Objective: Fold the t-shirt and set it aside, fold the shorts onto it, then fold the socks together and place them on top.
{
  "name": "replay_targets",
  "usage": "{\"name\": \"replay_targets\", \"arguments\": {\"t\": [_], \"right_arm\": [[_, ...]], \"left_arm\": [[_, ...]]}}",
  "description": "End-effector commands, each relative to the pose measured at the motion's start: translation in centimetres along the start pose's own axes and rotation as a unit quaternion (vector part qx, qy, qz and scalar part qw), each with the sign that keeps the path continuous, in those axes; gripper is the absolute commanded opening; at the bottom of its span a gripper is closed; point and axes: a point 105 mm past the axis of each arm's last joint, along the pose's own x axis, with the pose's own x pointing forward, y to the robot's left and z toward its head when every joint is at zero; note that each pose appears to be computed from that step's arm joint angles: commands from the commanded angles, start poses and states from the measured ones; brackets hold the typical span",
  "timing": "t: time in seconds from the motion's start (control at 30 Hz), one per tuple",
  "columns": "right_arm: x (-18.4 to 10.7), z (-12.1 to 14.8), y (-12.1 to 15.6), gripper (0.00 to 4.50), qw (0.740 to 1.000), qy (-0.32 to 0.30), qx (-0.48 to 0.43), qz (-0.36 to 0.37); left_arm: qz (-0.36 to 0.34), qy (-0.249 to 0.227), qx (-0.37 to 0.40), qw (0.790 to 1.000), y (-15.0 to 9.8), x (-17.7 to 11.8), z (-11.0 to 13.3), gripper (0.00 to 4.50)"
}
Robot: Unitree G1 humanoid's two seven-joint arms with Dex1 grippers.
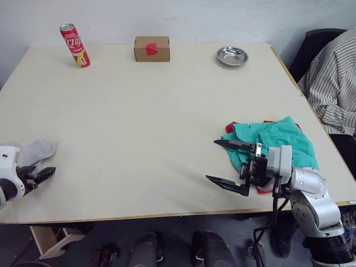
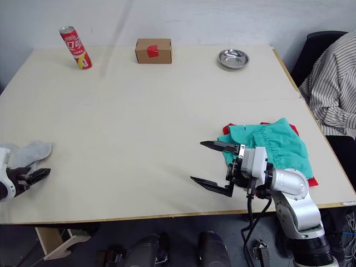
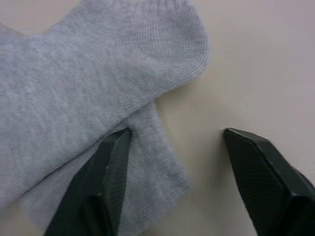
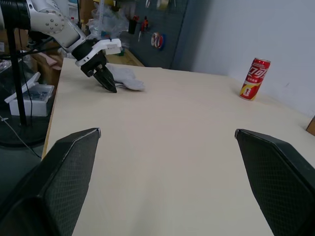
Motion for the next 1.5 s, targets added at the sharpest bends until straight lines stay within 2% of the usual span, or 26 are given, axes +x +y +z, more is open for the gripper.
{"name": "replay_targets", "arguments": {"t": [0.03,0.13,0.2,0.27,0.43,0.6,0.67,0.8,0.93,1.03,1.1,1.17,1.2,1.3,1.4,1.5], "right_arm": [[-0.5,0.4,-0.5,4.50,1.000,0.000,-0.018,-0.019],[-0.7,0.2,-0.5,4.50,1.000,0.005,-0.015,-0.022],[-1.1,-0.1,-0.6,4.50,1.000,0.013,-0.012,-0.025],[-1.6,-0.6,-0.6,4.50,0.999,0.025,-0.009,-0.026],[-2.9,-1.5,-0.9,4.50,0.998,0.059,-0.007,-0.029],[-4.4,-1.9,-1.6,4.50,0.995,0.089,-0.015,-0.046],[-4.7,-1.9,-1.5,4.50,0.994,0.097,-0.015,-0.051],[-5.3,-2.1,-1.0,4.50,0.992,0.114,-0.008,-0.059],[-6.0,-2.0,-1.1,4.50,0.988,0.128,-0.004,-0.081],[-6.0,-2.3,-1.1,4.50,0.985,0.143,0.024,-0.096],[-5.2,-2.0,-0.9,4.50,0.986,0.136,0.037,-0.090],[-4.6,-1.7,-0.9,4.50,0.987,0.129,0.041,-0.086],[-3.8,-1.7,-0.8,4.50,0.988,0.123,0.045,-0.082],[-0.9,-2.1,0.5,4.50,0.991,0.119,0.052,-0.037],[1.7,-3.7,1.6,4.50,0.991,0.126,0.041,0.001],[3.7,-5.6,2.3,4.50,0.989,0.142,0.029,0.026]], "left_arm": [[0.003,0.039,-0.008,0.999,0.4,-0.2,-2.0,1.98],[-0.037,0.004,-0.004,0.999,-1.1,-0.1,-0.9,1.02],[-0.097,-0.044,0.015,0.994,-3.7,-0.1,1.0,0.37],[-0.159,-0.066,0.042,0.984,-6.8,-0.4,2.4,0.03],[-0.292,-0.064,0.094,0.950,-15.0,-1.3,4.2,0.03],[-0.409,-0.060,0.134,0.901,-23.0,-1.6,3.8,0.03],[-0.439,-0.061,0.144,0.885,-25.5,-1.3,3.7,0.03],[-0.471,-0.066,0.182,0.861,-28.7,-0.3,3.5,0.03],[-0.507,-0.079,0.154,0.844,-30.3,-0.5,4.3,0.03],[-0.554,-0.094,0.165,0.810,-31.0,-1.9,4.8,0.68],[-0.583,-0.117,0.178,0.784,-30.3,-3.3,5.6,1.33],[-0.590,-0.132,0.185,0.774,-29.5,-3.8,6.4,2.00],[-0.587,-0.142,0.181,0.776,-28.4,-3.9,7.3,2.31],[-0.571,-0.165,0.167,0.786,-25.3,-3.7,10.0,2.31],[-0.517,-0.176,0.201,0.813,-23.3,-1.1,11.4,2.31],[-0.473,-0.181,0.227,0.832,-23.0,2.2,12.2,2.31]]}}
